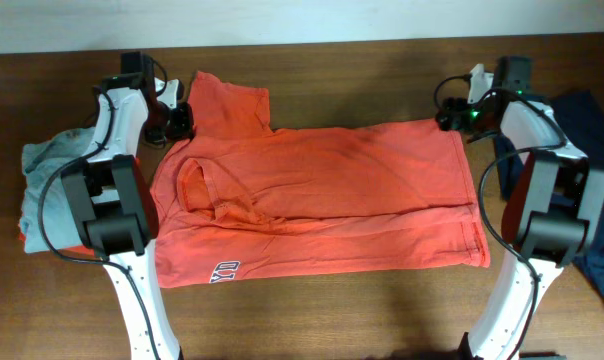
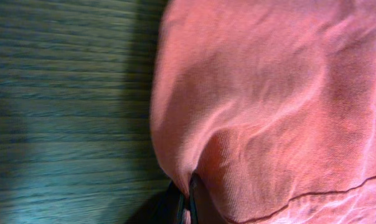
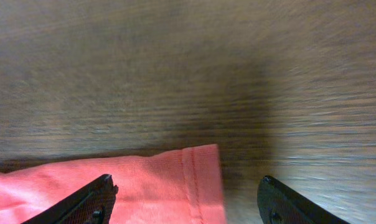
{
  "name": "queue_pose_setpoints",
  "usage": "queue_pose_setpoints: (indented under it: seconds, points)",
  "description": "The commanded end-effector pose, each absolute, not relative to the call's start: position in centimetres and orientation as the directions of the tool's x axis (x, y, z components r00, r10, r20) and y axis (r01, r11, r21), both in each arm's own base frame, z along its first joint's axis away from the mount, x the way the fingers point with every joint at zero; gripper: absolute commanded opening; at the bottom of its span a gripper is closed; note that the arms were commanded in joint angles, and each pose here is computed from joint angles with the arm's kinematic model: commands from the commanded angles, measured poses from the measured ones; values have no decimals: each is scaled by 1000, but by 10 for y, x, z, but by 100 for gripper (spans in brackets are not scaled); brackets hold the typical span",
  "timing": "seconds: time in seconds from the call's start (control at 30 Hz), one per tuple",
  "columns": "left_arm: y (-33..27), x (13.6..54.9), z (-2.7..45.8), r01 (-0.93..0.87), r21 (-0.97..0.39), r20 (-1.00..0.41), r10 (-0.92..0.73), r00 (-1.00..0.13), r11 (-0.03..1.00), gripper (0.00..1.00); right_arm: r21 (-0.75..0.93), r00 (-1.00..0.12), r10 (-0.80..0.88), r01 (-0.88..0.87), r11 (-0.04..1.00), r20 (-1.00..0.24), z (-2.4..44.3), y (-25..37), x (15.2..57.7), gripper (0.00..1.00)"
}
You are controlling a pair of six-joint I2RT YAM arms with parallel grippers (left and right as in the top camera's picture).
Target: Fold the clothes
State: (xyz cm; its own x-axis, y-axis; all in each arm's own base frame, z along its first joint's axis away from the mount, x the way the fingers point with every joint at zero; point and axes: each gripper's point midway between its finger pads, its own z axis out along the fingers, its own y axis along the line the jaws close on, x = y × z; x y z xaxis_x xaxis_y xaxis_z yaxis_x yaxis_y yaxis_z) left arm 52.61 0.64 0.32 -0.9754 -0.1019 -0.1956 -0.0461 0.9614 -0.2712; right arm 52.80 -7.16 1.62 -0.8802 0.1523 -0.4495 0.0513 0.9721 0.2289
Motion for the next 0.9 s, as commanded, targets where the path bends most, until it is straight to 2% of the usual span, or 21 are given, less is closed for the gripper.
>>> queue_pose_setpoints:
  seconds: [0.0,0.2,0.5,0.57,0.63,0.87]
  points:
    - [2,524,-10,-53,-261,-169,-100,-980,964,4,251,-890,162,56,966,-426,-1,-60,531,77]
    - [2,524,-10,-54,-260,-169,-100,-981,964,5,252,-885,166,57,966,-436,-2,-60,534,67]
    - [2,524,-10,-54,-260,-169,-100,-980,964,4,232,-878,201,106,967,-435,-3,-67,536,13]
    - [2,524,-10,-54,-260,-169,-100,-980,964,4,236,-876,212,117,965,-433,-3,-67,535,4]
    - [2,524,-10,-54,-260,-169,-100,-980,964,0,243,-876,228,132,961,-426,-3,-67,535,4]
    - [11,518,2,-78,-262,-140,-118,-983,962,0,271,-857,314,214,938,-409,16,-80,528,5]
